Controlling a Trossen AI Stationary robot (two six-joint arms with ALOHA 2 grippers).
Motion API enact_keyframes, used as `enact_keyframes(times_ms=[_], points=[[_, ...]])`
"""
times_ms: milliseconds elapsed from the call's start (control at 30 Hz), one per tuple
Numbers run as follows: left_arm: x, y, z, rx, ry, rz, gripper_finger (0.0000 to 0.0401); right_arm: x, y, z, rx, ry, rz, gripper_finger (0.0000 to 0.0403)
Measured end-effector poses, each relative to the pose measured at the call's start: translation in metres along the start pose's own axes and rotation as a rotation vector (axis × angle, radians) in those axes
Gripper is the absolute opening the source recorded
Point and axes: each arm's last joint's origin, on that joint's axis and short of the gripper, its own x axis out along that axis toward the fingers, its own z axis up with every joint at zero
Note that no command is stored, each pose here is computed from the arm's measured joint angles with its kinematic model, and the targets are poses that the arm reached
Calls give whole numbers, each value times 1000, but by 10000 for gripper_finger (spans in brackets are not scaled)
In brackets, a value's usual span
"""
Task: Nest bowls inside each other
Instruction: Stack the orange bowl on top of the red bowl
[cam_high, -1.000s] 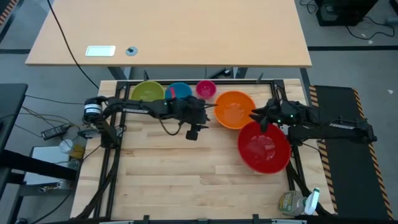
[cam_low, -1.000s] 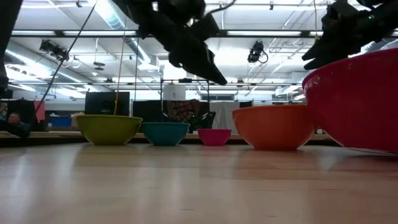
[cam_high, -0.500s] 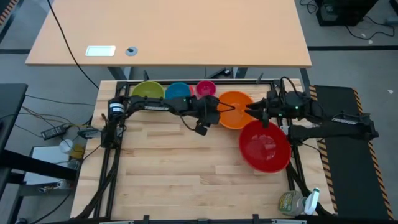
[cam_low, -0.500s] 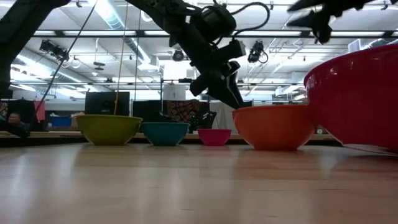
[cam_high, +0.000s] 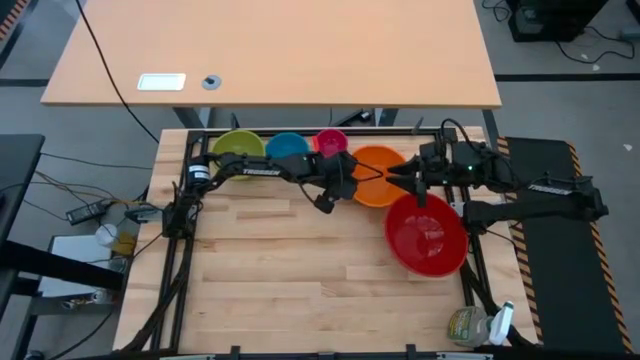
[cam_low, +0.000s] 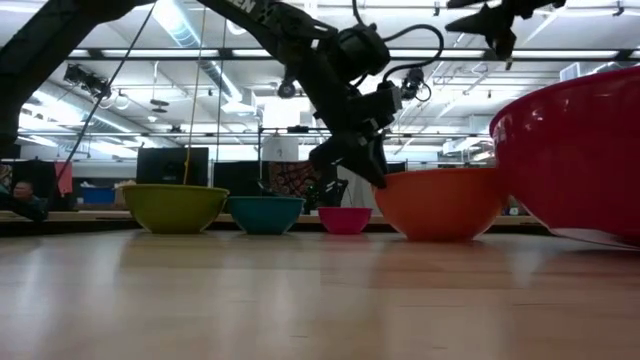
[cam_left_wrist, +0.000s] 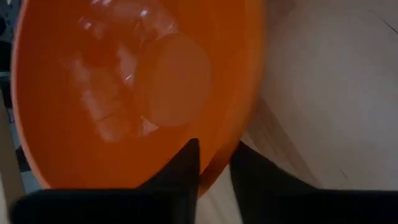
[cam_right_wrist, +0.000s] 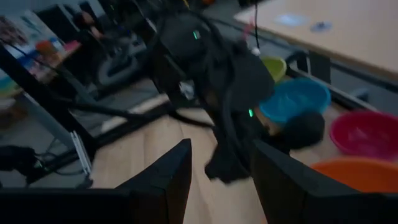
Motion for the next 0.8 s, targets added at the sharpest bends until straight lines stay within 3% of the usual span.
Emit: enact_keyframes(times_ms=[100,333,467,600,700,800], points=[[0,0,0,-17,14,12,19,0,5,6,-8,-60,50,170],[-8,-5,-1,-25,95,5,12,8,18,15,-63,-173,125,170],[-31,-3,7,-31,68,14,10,12,30,27,-93,-270,227,170],[-52,-8,18,-31,46,12,9,4,35,38,-175,-153,144,170],[-74,-11,30,-10,-3,32,9,-7,38,48,-214,-128,54,170],[-94,-17,45,23,-64,59,8,-14,41,56,-211,-127,47,170]])
